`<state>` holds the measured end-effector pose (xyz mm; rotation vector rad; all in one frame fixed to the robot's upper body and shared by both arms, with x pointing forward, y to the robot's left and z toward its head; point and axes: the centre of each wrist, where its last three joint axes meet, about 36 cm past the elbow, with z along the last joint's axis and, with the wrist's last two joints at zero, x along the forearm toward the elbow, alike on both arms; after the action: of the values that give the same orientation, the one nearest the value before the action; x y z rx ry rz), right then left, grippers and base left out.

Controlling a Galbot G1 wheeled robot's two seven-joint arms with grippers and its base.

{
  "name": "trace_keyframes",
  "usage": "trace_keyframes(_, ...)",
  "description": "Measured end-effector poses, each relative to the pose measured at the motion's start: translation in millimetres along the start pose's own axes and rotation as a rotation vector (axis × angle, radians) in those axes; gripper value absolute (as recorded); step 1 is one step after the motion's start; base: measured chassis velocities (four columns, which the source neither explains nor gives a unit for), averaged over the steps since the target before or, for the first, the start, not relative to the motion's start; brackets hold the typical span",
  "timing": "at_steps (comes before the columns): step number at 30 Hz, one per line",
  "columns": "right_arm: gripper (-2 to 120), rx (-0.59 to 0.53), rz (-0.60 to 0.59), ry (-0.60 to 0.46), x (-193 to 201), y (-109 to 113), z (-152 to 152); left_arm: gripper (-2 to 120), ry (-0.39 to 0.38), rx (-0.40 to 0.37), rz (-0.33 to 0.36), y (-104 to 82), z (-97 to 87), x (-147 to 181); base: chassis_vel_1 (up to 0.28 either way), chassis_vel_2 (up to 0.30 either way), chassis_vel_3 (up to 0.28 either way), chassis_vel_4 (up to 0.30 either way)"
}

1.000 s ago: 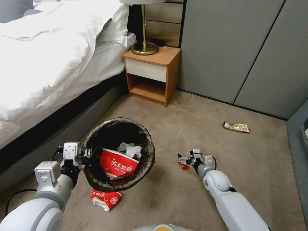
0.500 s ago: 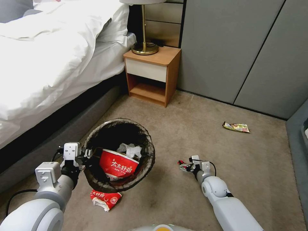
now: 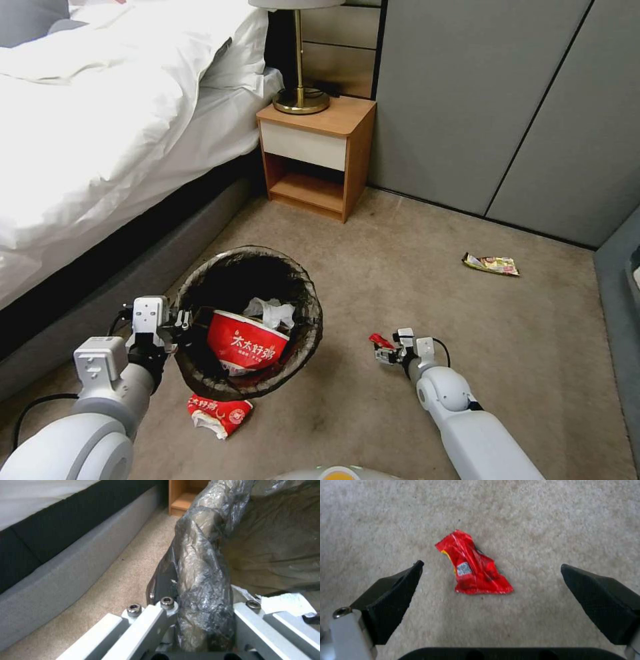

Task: Pick up the trash bin, then pick up the garbage from the floor and place it into the trash bin.

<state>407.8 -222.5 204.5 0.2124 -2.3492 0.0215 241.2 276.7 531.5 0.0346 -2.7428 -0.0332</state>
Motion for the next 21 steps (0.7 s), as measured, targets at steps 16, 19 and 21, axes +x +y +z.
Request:
trace_keyframes(16, 100, 0.029, -0.026, -0.016, -11.5, 8.5, 5.1, 1, 0.005, -0.004, 0.011, -0.2, 0.0, -0.1, 0.000, 0.000, 0.000, 0.000)
trace_keyframes(19, 100, 0.038, -0.025, -0.015, -13.9, 10.5, 5.7, 1, 0.006, -0.005, 0.011, -0.2, 0.1, 0.0, 0.000, 0.000, 0.000, 0.000)
trace_keyframes(21, 100, 0.043, -0.024, -0.016, -15.2, 11.0, 6.0, 1, 0.006, -0.007, 0.012, -0.1, 0.2, 0.1, 0.000, 0.000, 0.000, 0.000)
